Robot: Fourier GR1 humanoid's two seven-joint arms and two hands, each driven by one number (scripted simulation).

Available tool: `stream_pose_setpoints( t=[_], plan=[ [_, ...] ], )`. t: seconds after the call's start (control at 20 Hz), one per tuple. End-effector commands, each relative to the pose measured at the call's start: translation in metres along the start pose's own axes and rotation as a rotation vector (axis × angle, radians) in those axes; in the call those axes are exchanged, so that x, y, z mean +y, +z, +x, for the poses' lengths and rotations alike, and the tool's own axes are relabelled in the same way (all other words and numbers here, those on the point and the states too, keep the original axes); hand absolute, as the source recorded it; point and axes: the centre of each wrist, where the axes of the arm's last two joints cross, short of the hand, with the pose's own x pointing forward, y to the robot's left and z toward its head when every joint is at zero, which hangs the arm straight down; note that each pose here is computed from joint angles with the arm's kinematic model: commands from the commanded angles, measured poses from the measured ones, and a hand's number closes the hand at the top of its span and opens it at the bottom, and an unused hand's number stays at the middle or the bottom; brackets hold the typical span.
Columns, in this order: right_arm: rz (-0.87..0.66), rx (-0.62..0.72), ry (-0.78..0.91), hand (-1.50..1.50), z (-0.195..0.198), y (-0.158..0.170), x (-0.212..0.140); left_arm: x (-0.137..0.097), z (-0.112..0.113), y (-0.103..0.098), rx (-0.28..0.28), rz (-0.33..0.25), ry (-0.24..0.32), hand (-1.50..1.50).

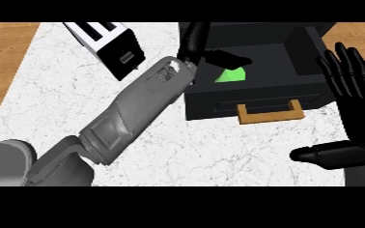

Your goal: Pick up the cup, place it into the drawer and close the drawer

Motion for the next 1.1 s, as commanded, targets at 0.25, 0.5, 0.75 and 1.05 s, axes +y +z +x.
stream_pose_setpoints(
  t=[0.25, 0.5, 0.75, 1.05],
  plan=[
    [0.147, -0.021, -0.014, 1.50, 0.018, 0.012, -0.006, -0.013, 0.043, -0.007, -0.082, 0.035, 0.152, -1.50],
    [0.248, 0.044, 0.175, 1.50, 0.042, 0.004, -0.010, 0.024, 0.026, -0.013, -0.078, 0.073, 0.188, -1.50],
    [0.276, 0.104, 0.318, 1.50, 0.029, 0.019, -0.011, 0.046, 0.019, -0.003, -0.060, 0.101, 0.208, -1.50],
    [0.233, 0.156, 0.412, 1.50, 0.019, 0.019, 0.029, 0.092, 0.015, 0.015, -0.044, 0.146, 0.242, -1.50]
  ],
)
